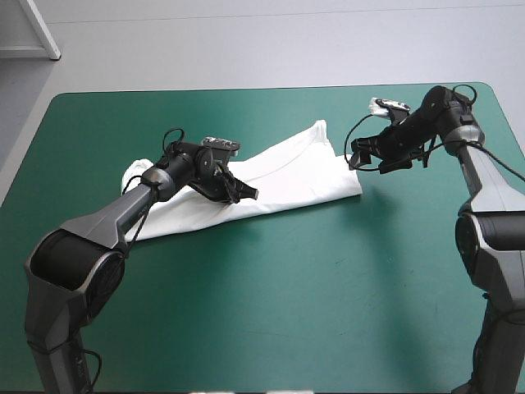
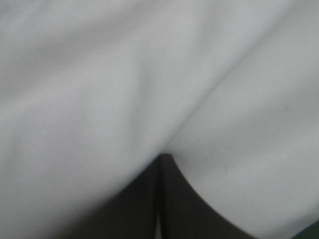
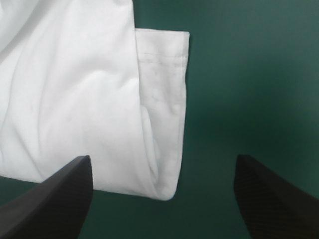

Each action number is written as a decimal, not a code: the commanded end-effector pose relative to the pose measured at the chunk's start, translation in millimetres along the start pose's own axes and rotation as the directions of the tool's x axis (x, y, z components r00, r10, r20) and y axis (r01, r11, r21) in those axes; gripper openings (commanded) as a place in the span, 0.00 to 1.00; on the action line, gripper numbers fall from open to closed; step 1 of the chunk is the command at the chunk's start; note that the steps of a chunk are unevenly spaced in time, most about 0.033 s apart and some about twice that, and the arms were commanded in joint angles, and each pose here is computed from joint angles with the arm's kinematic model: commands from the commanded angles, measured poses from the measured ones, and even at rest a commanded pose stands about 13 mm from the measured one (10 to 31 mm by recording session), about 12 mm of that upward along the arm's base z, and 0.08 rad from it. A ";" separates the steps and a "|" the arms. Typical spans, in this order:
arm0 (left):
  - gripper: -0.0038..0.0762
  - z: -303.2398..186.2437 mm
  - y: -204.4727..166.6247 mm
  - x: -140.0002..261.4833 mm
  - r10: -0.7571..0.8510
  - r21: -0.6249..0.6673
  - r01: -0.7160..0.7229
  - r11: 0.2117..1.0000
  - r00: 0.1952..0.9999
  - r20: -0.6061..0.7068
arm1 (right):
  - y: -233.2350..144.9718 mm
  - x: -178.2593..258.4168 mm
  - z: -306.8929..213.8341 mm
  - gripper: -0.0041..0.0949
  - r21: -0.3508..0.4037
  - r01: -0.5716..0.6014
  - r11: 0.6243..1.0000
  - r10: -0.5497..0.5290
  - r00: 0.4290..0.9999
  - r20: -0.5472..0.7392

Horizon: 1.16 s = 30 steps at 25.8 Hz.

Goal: Fold the cloth

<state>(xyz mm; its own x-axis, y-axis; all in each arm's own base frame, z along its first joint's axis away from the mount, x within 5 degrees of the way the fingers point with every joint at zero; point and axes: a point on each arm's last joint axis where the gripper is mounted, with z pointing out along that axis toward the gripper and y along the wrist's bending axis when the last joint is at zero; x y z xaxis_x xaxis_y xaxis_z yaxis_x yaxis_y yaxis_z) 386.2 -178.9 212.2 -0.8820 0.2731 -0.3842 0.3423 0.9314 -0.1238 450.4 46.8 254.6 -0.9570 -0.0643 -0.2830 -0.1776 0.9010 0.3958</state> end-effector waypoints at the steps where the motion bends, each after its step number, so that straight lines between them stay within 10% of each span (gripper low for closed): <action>1: 0.04 -0.7 -3.2 -1.0 -0.020 0.014 0.020 1.000 1.000 0.015 | 8.3 -6.2 -7.4 0.77 -0.077 0.008 0.997 -0.004 0.999 0.049; 12: 0.04 -0.7 -3.2 -2.0 -0.021 0.015 0.020 1.000 0.999 0.025 | 44.5 2.1 46.6 0.75 -0.142 0.045 0.989 -0.059 0.994 -0.092; 24: 0.04 -0.7 -3.3 -0.1 -0.022 0.016 0.022 1.000 1.000 0.006 | 75.1 -0.6 49.4 0.02 -0.111 0.087 0.990 -0.090 0.996 -0.016; 30: 0.04 -0.7 -3.5 0.4 -0.020 0.018 0.020 1.000 1.000 -0.001 | 95.1 -4.9 -0.2 0.03 -0.105 0.143 0.984 -0.129 0.984 0.124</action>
<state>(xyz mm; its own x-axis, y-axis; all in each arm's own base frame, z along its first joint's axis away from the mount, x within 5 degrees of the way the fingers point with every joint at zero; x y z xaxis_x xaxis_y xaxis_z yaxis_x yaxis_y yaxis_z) 386.3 -179.2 210.6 -0.8869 0.2658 -0.3779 0.3348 0.9334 -0.1292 450.4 133.6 224.4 -0.9489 -0.1634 -0.2699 -0.2723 0.8565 0.4384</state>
